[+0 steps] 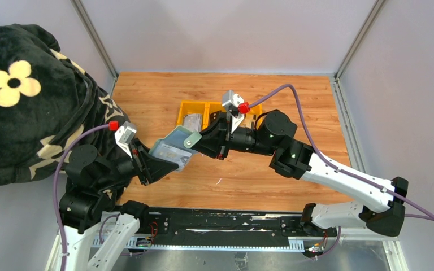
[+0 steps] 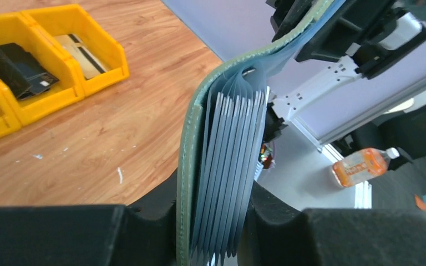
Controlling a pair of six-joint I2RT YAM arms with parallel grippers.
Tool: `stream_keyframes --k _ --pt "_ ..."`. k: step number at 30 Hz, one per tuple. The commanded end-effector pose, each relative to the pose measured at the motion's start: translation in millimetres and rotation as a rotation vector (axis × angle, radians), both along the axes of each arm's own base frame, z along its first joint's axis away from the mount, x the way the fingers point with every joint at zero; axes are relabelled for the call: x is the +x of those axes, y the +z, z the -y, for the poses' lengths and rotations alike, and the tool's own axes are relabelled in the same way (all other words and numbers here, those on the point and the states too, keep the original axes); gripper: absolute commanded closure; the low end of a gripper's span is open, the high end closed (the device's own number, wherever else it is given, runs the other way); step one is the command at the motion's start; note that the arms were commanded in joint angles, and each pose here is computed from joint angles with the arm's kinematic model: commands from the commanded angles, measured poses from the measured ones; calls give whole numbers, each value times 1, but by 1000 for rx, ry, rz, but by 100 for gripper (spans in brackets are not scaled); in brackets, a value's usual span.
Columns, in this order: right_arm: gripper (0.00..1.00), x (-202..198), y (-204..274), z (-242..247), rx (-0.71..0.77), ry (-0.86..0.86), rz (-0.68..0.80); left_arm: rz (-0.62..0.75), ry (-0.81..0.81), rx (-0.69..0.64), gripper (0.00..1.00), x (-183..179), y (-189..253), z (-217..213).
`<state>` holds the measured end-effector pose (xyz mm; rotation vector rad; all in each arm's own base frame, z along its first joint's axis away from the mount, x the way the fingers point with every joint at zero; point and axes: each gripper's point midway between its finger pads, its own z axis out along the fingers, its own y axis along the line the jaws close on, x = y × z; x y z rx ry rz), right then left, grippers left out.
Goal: Take the credit cards out of the card holder
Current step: Open the card holder.
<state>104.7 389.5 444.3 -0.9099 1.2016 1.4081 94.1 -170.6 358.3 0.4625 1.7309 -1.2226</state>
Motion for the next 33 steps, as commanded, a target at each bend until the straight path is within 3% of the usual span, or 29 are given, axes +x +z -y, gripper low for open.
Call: stream_keyframes --k 1,5,8,16,18,19,20,21,23,27,33 --pt "77 4 14 -3 -27 -4 83 59 -13 59 74 -1 3 -3" --pt "63 0 -5 -14 -129 59 97 74 -58 110 77 -7 3 -3" --pt "64 1 -11 -16 -163 66 111 84 -91 154 79 -10 4 -4" --pt "97 14 -11 -9 -224 -17 134 139 -78 201 80 -9 13 -8" --pt "100 18 -7 -6 -197 -51 111 145 -48 204 68 -5 14 -10" --pt "100 17 -2 -5 -161 -57 108 144 -35 200 58 -3 15 -11" --pt "100 16 6 -4 -105 -58 91 141 -26 196 39 -2 15 -11" --pt "100 14 12 -2 -56 -55 72 137 -10 188 30 1 15 -12" --pt "100 11 23 -1 32 -49 38 129 23 158 20 5 15 -12" --pt "100 5 45 7 181 -31 -20 144 50 87 12 6 24 -10" --pt "100 9 48 11 230 -53 -67 131 70 114 9 12 22 -12"
